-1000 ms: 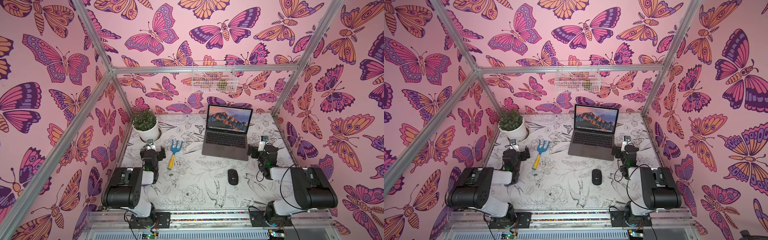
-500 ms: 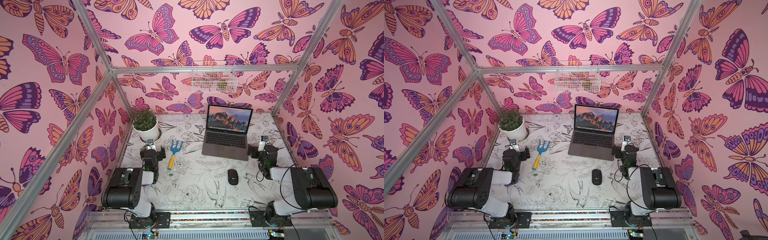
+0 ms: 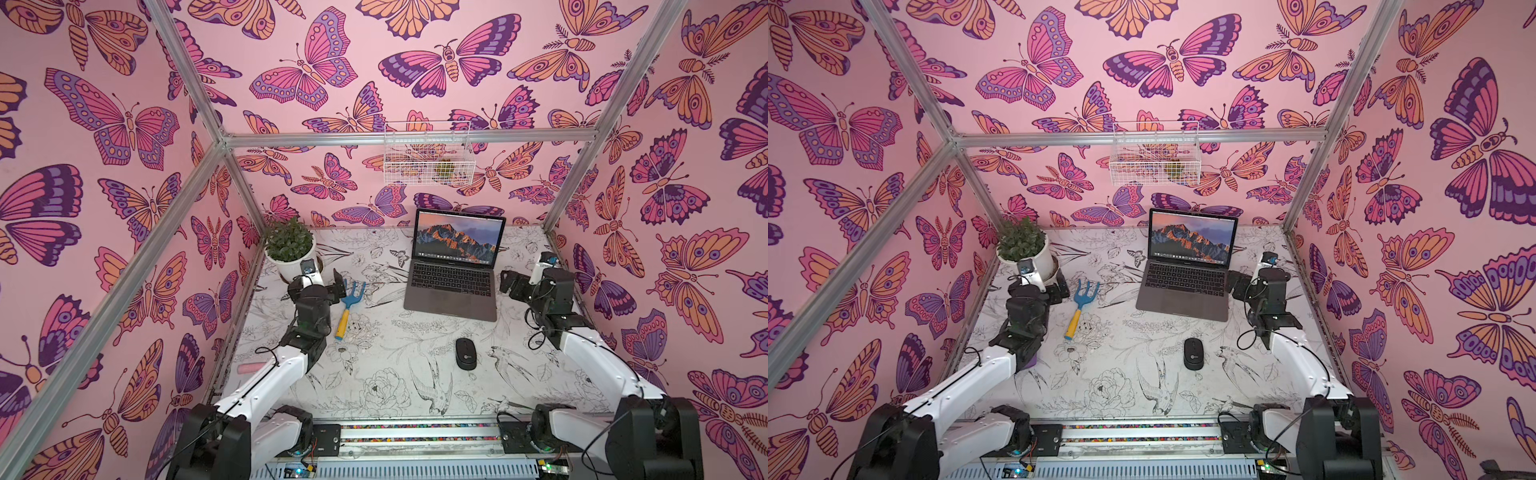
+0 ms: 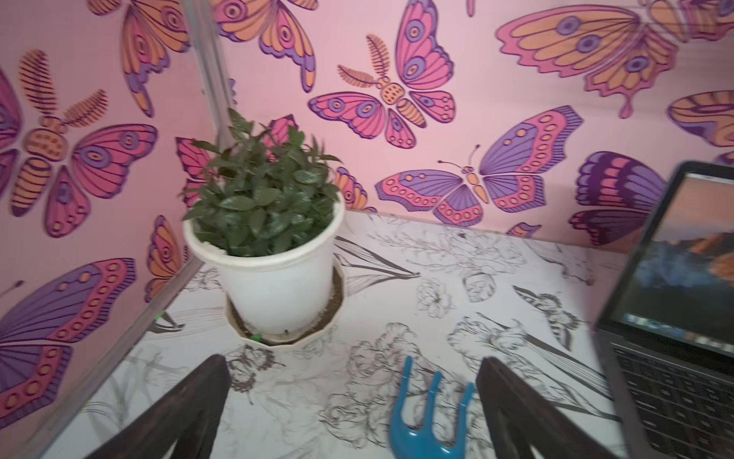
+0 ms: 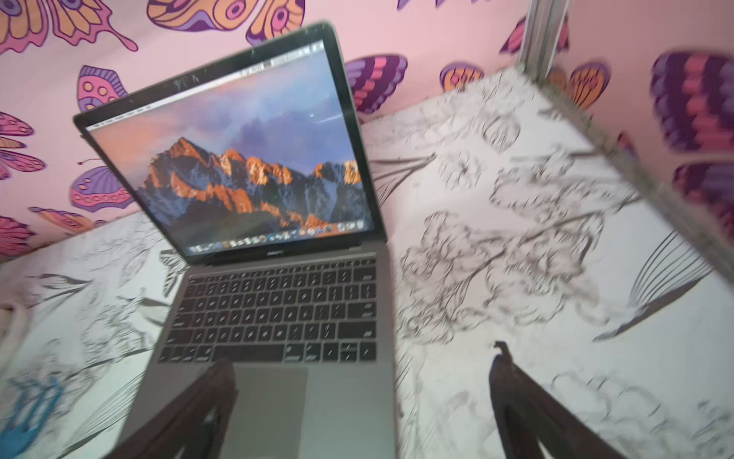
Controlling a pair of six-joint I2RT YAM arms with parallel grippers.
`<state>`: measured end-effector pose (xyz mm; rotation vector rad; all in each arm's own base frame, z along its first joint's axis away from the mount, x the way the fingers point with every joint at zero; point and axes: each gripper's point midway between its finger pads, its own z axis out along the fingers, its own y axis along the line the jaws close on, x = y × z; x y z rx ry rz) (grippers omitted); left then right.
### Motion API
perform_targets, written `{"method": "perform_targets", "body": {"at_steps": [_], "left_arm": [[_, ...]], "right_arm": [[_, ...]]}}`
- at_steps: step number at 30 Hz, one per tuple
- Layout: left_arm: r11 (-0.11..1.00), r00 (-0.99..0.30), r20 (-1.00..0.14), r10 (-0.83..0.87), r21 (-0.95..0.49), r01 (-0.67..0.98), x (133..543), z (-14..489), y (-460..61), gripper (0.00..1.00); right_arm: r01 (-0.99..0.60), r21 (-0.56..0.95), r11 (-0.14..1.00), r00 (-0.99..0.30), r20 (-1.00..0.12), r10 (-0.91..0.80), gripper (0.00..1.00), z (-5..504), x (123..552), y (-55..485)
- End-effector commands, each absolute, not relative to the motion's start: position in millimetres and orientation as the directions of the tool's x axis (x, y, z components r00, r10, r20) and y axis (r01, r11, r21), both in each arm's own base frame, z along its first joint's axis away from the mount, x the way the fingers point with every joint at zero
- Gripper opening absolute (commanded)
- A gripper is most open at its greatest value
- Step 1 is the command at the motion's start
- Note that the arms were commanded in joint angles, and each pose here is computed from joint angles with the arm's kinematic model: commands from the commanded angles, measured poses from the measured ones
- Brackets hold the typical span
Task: Insert the wireless mouse receiver into the laptop
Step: Pick up the mouse from the center of the board.
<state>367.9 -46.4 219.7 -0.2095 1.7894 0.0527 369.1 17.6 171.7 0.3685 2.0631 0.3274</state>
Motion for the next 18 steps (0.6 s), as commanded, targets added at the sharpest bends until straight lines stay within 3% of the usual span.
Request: {"method": "perform_targets", "body": {"at_steps": [1, 3, 8, 13, 18], "left_arm": [[0.963, -0.457, -0.853, -0.253, -0.180, -0.199, 340.2, 177.3, -67.5, 0.99], [0.934, -0.537, -0.764, -0.358, -0.286, -0.215, 328.4, 163.8, -81.0, 0.99], [0.888, -0.679, -0.593, -0.434, -0.410, -0.209, 307.9, 135.6, -108.3, 0.99], [0.887, -0.719, -0.557, -0.415, -0.422, -0.185, 301.1, 126.8, -115.2, 0.99], [0.896, -0.735, -0.554, -0.390, -0.414, -0.163, 297.9, 120.1, -116.7, 0.99]], "right_arm": [[0.261, 0.557, 0.788, -0.688, -0.466, 0.557, 0.99, 118.4, 313.5, 58.5], [0.285, 0.507, 0.813, -0.752, -0.409, 0.518, 0.99, 103.6, 286.2, 77.7], [0.170, 0.188, 0.968, -0.859, -0.454, 0.238, 0.99, 81.9, 229.0, 118.1], [0.048, -0.102, 0.994, -0.904, -0.427, 0.000, 0.99, 64.8, 201.9, 141.9], [-0.009, -0.144, 0.990, -0.942, -0.331, -0.057, 0.99, 40.8, 194.0, 161.0]]}}
